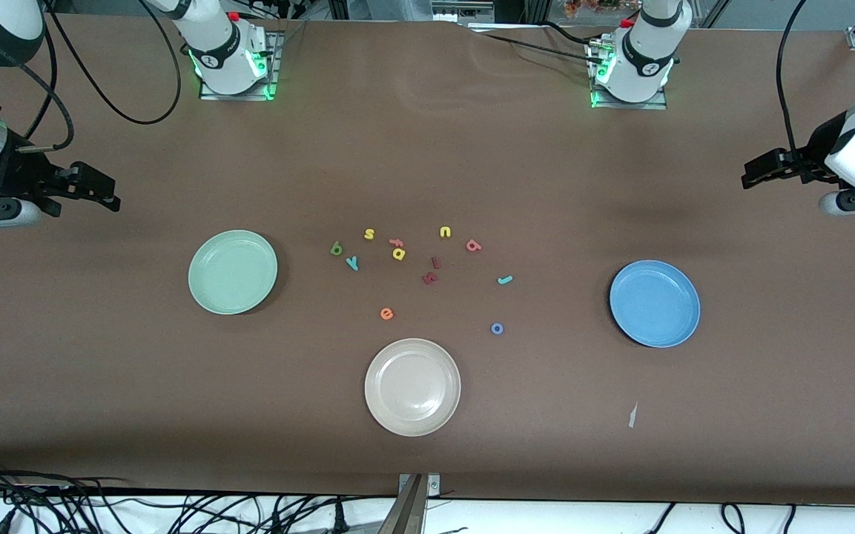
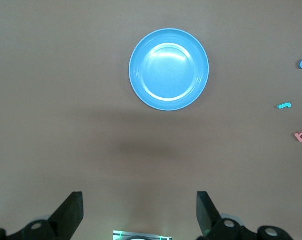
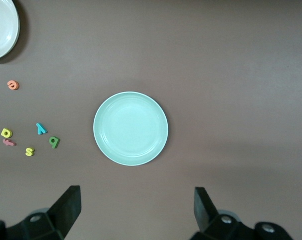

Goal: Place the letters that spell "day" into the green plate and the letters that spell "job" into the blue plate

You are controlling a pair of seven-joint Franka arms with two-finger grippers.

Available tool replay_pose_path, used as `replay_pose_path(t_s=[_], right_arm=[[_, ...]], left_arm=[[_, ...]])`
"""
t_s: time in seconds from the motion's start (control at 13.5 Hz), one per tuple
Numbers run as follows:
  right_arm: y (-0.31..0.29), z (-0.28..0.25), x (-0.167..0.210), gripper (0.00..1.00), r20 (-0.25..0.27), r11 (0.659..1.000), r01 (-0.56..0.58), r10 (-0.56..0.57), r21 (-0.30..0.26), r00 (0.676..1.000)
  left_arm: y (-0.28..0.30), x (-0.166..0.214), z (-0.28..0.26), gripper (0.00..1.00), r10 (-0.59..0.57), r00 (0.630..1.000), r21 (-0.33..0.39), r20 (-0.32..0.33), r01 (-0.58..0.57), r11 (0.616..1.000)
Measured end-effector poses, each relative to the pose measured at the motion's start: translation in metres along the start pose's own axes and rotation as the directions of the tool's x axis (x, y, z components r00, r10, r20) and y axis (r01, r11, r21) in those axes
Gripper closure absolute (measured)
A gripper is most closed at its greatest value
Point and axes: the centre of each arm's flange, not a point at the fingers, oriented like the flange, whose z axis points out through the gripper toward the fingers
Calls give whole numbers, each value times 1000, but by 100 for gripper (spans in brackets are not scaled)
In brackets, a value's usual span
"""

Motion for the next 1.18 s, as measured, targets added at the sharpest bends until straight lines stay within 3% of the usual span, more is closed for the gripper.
replay_pose_path(t_s=[0.22, 0.44, 0.89, 1.18], right_arm=[[-1, 0, 0, 0, 1, 1000, 2, -2, 0, 1000], [-14, 5, 3, 0, -3, 1000, 16, -16, 2, 1000], [-67, 43, 22, 0, 9, 1000, -4, 4, -13, 1000], [-89, 77, 38, 0, 16, 999, -26, 27, -28, 1000]], left_arm=[[36, 11, 16, 0, -38, 999, 3, -6, 38, 999], [138, 28, 63, 0, -98, 995, -8, -31, 98, 995], [273, 56, 194, 0, -189, 981, -114, -38, 184, 976], [328, 50, 273, 0, -288, 953, -62, -95, 284, 957]])
